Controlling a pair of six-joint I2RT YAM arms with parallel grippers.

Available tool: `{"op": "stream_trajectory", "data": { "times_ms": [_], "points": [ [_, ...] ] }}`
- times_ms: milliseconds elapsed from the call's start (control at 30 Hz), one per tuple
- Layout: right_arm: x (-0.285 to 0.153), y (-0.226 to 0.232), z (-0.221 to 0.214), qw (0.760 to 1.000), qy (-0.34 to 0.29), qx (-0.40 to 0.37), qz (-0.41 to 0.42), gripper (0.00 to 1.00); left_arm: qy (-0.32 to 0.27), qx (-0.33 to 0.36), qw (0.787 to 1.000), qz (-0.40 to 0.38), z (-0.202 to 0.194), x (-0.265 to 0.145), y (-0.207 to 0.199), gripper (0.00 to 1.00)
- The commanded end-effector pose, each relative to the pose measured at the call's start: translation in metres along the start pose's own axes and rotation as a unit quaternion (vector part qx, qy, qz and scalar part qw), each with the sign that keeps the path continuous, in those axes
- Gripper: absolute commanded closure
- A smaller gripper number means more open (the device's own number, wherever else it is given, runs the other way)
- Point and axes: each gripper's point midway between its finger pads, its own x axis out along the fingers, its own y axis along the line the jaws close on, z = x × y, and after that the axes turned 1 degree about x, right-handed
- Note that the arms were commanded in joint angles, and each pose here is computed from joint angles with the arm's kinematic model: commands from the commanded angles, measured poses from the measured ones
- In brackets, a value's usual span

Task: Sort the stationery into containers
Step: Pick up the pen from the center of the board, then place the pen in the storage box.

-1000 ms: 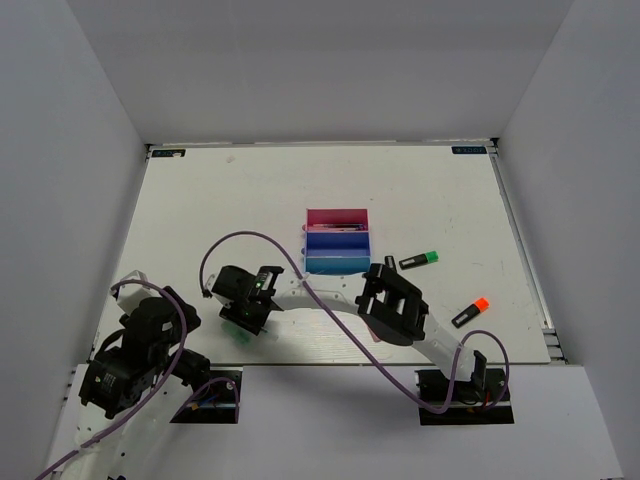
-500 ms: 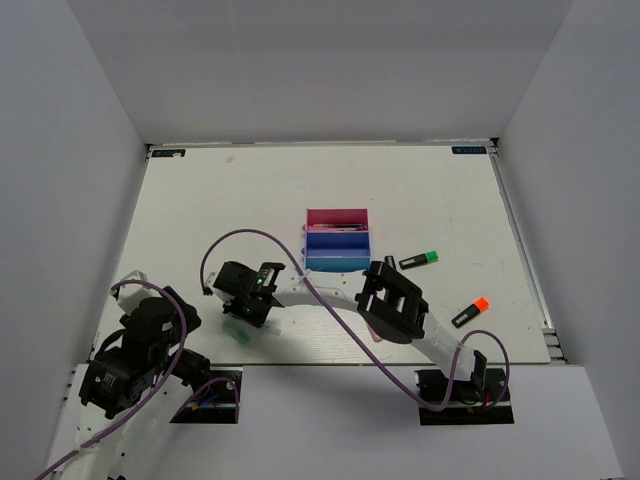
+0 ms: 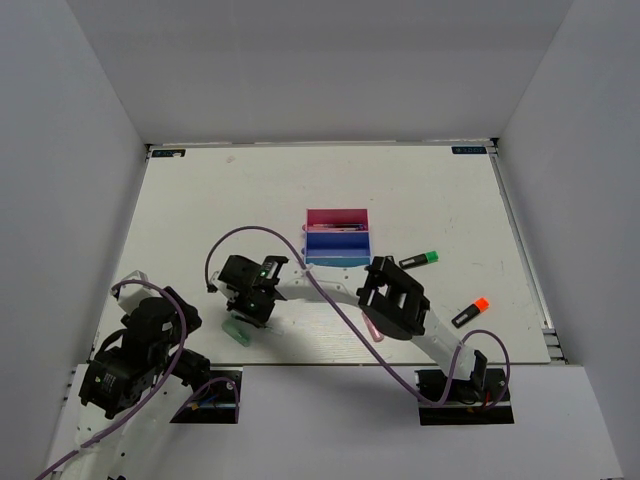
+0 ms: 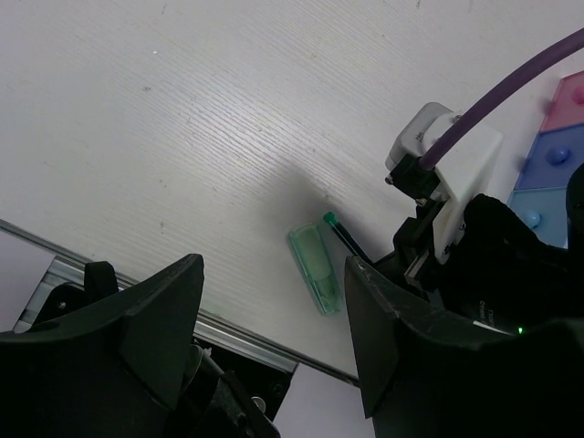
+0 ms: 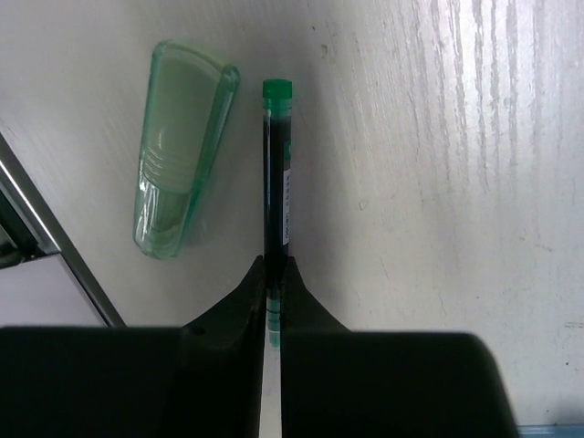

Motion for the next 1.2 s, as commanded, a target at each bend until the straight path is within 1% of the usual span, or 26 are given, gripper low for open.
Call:
{"op": "stream_trajectory", "data": {
  "times_ms": [0,33,500,600,700,800,933,967,1000,1033,1067,1100,1133,1167],
  "points": [
    [-0.028,-0.005,-0.002,1.000,0.007,0.000,-0.009,1.00,0.012,0.002,1.000,0.006,-0.005,-0.003,0.004,0.27],
    [-0.029,-0.005,0.000,1.000,0.005,-0.018,-0.010,1.00,0.010,0.001,1.000,0.006,-0.004,-0.003,0.004,0.27],
    [-0.086,-0.033,0.034,0.996,-0.060,-0.033,-0.058,1.00,0.016,-0.001,1.000,0.001,-0.006,-0.001,0.000,0.27],
    [-0.106,-0.044,0.043,0.991,-0.078,-0.052,-0.091,1.00,0.020,0.001,1.000,-0.003,-0.007,0.000,-0.002,0.28],
    [-0.138,-0.055,0.056,0.985,-0.112,-0.062,-0.120,1.00,0.024,0.001,1.000,-0.004,-0.009,0.002,-0.004,0.28],
    [-0.166,-0.076,0.062,0.976,-0.130,-0.068,-0.160,1.00,0.032,0.001,0.999,-0.010,-0.011,0.004,-0.008,0.28],
    [-0.196,-0.108,0.058,0.964,-0.137,-0.075,-0.215,1.00,0.048,0.005,0.999,-0.015,-0.017,0.008,-0.014,0.29],
    [-0.206,-0.123,0.056,0.960,-0.139,-0.067,-0.232,1.00,0.054,0.007,0.998,-0.016,-0.019,0.009,-0.015,0.29],
    [-0.210,-0.128,0.053,0.958,-0.141,-0.067,-0.240,1.00,0.055,0.007,0.998,-0.016,-0.020,0.010,-0.016,0.30],
    [-0.218,-0.141,0.051,0.953,-0.141,-0.078,-0.258,1.00,0.061,0.010,0.998,-0.018,-0.022,0.011,-0.017,0.30],
    [-0.221,-0.143,0.044,0.951,-0.133,-0.086,-0.266,1.00,0.062,0.010,0.998,-0.017,-0.023,0.012,-0.018,0.30],
    [-0.230,-0.160,0.042,0.946,-0.142,-0.077,-0.280,1.00,0.066,0.012,0.998,-0.018,-0.024,0.012,-0.019,0.30],
    [-0.233,-0.163,0.036,0.947,-0.137,-0.092,-0.276,1.00,0.064,0.014,0.998,-0.020,-0.023,0.013,-0.020,0.30],
    [-0.240,-0.177,0.033,0.944,-0.137,-0.094,-0.284,1.00,0.069,0.017,0.997,-0.016,-0.024,0.015,-0.020,0.30]
  ]
}}
